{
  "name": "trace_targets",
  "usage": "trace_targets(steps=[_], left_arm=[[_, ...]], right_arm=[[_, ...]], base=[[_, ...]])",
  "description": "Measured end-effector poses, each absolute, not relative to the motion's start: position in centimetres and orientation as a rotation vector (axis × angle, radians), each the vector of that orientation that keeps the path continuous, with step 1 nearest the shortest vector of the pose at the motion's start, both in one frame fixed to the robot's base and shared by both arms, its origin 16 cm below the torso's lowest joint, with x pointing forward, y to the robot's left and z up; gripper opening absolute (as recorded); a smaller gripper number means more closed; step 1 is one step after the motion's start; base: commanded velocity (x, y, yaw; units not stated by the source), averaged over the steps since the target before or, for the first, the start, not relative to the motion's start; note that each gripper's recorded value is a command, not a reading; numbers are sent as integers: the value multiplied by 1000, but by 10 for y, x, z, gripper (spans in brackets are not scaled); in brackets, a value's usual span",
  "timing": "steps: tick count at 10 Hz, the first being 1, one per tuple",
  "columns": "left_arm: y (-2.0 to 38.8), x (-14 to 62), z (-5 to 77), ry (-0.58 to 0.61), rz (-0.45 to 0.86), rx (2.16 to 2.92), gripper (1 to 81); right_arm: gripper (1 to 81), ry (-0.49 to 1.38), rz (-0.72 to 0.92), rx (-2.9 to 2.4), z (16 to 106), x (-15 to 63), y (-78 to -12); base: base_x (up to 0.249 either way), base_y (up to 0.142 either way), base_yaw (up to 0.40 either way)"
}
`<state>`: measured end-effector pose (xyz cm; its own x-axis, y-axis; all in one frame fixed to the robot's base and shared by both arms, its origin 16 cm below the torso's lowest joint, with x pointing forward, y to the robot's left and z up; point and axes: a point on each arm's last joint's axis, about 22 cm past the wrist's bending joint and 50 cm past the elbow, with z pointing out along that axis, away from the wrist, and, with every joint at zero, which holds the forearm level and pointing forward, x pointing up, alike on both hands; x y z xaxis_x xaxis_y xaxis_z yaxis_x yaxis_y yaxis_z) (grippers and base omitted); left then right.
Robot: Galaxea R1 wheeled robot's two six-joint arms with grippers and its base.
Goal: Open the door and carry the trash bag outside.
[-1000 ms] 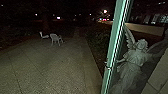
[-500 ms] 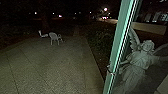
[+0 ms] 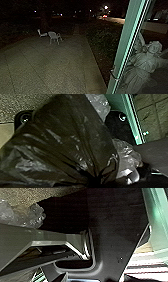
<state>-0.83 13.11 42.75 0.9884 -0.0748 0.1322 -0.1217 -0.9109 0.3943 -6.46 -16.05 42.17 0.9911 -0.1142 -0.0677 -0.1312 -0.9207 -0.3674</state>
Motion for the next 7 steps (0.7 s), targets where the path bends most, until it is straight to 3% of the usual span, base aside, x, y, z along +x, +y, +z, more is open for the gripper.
trace_targets(steps=[7], left_arm=[[132, 4, 427, -144, 176, 2721, 10]], right_arm=[[811, 177, 43, -2750, 421, -50, -158]], base=[[102, 0, 0]])
